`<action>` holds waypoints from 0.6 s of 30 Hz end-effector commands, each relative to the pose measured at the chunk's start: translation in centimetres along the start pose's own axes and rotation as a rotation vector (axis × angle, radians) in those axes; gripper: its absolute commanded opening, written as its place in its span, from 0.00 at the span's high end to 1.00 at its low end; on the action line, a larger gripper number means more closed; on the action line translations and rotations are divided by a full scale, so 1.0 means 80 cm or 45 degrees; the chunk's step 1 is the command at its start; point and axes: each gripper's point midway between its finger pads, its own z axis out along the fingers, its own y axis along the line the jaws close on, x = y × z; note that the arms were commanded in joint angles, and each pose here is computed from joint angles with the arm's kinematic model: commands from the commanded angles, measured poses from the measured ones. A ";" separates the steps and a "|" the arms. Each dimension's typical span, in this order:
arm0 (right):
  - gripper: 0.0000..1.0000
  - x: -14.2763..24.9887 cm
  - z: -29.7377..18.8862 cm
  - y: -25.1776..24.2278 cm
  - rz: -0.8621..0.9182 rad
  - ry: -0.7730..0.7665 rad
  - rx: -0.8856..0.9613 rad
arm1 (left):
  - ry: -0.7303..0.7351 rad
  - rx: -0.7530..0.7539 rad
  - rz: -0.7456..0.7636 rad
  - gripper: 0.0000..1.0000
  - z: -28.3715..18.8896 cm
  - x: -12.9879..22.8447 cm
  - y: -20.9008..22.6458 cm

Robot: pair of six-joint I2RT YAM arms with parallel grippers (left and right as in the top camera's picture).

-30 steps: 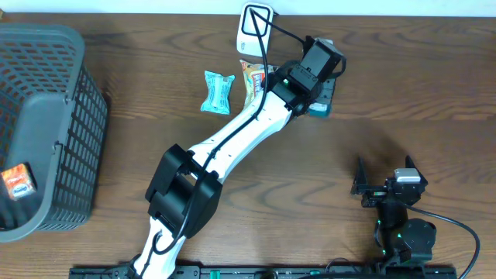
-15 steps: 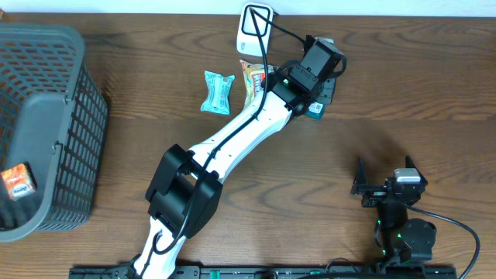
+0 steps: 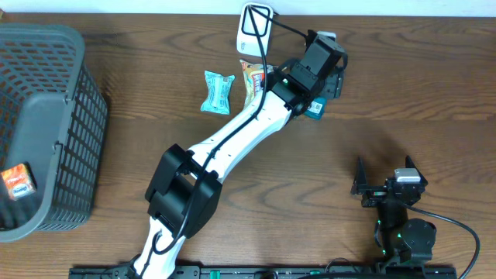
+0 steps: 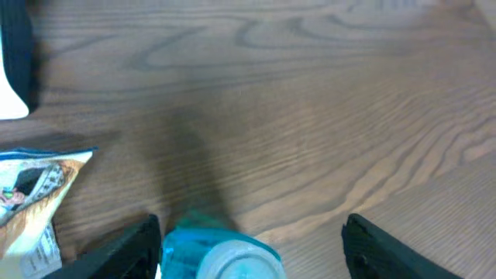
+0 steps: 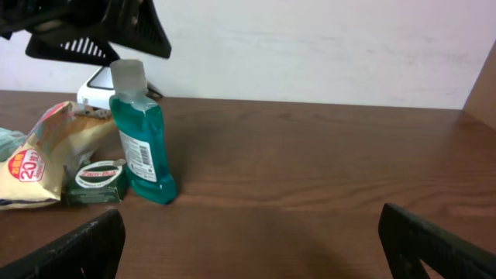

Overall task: Scan the item barcode
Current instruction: 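Carry the bottle to the scanner and stand it right of the box, then move the left gripper back into the basket toward the orange box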

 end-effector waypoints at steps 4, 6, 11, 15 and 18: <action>0.01 0.001 0.000 0.003 -0.007 0.000 -0.012 | -0.282 0.077 -0.051 0.21 -0.114 -0.108 -0.007; 0.01 0.001 0.000 0.003 -0.007 0.000 -0.012 | -0.346 0.080 -0.071 0.18 -0.149 -0.131 0.002; 0.01 0.001 0.000 0.003 -0.007 0.000 -0.012 | -0.452 -0.052 -0.159 0.15 -0.236 -0.172 0.079; 0.01 0.001 0.000 0.003 -0.007 0.000 -0.012 | -0.526 -0.351 -0.298 0.12 -0.317 -0.186 0.201; 0.01 0.001 0.000 0.003 -0.007 0.000 -0.012 | -0.581 -0.558 -0.446 0.12 -0.386 -0.181 0.293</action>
